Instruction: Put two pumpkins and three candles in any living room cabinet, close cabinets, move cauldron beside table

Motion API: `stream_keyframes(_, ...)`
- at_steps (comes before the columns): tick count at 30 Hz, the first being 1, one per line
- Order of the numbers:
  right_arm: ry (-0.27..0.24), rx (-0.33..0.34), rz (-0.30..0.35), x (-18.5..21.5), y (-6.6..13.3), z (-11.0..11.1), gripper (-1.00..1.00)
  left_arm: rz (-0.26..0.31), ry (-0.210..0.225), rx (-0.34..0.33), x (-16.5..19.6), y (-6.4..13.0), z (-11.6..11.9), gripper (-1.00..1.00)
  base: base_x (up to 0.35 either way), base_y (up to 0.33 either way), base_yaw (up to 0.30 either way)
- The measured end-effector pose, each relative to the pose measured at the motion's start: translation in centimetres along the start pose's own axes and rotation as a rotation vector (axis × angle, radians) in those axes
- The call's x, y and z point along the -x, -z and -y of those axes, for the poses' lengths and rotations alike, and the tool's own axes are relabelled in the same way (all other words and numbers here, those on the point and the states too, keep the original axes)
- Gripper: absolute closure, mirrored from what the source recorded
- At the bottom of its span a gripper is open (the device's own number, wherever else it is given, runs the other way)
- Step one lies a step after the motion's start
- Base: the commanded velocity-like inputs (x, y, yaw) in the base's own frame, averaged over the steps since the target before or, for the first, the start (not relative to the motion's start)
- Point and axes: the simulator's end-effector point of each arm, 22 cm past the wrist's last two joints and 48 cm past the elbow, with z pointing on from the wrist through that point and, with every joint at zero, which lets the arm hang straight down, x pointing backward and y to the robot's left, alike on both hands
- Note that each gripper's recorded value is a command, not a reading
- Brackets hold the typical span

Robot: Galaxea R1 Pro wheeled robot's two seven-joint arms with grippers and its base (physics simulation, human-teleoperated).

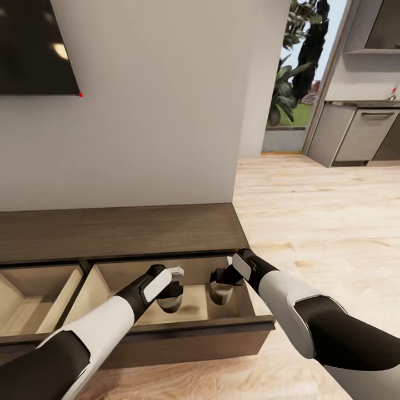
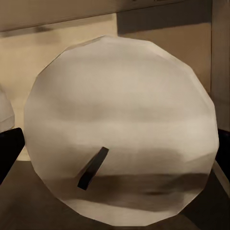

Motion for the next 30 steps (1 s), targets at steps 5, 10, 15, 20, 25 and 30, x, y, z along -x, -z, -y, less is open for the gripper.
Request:
stream_keyframes(5, 0.022, -0.02, 0.017, 0.3, -1.1, 0.6, 1.0, -0.018, 0.001, 0.0, -0.6, -1.0, 0.0, 1.0, 0.0, 0.0, 0.0)
stream_keyframes(10, 0.057, -0.045, 0.051, 1.0, -1.3, 1.0, 1.0, -0.02, 0.001, 0.001, -0.7, -1.2, -0.1, 1.0, 0.0, 0.0, 0.0)
stream_keyframes(15, 0.059, -0.046, 0.055, 1.1, -1.3, 1.0, 1.0, -0.02, 0.002, 0.0, -0.6, -1.2, -0.1, 1.0, 0.0, 0.0, 0.0)
stream_keyframes(20, 0.058, -0.047, 0.042, 0.7, -2.0, 1.2, 1.0, -0.033, 0.002, 0.002, -1.1, -1.9, -0.2, 1.0, 0.0, 0.0, 0.0)
stream_keyframes(25, 0.053, -0.048, 0.022, 0.0, -3.2, 1.5, 1.0, -0.052, 0.002, 0.004, -1.7, -2.9, -0.3, 1.0, 0.0, 0.0, 0.0)
stream_keyframes(30, 0.05, -0.047, 0.011, -0.4, -3.8, 1.7, 1.0, -0.062, 0.002, 0.005, -2.1, -3.5, -0.3, 1.0, 0.0, 0.0, 0.0)
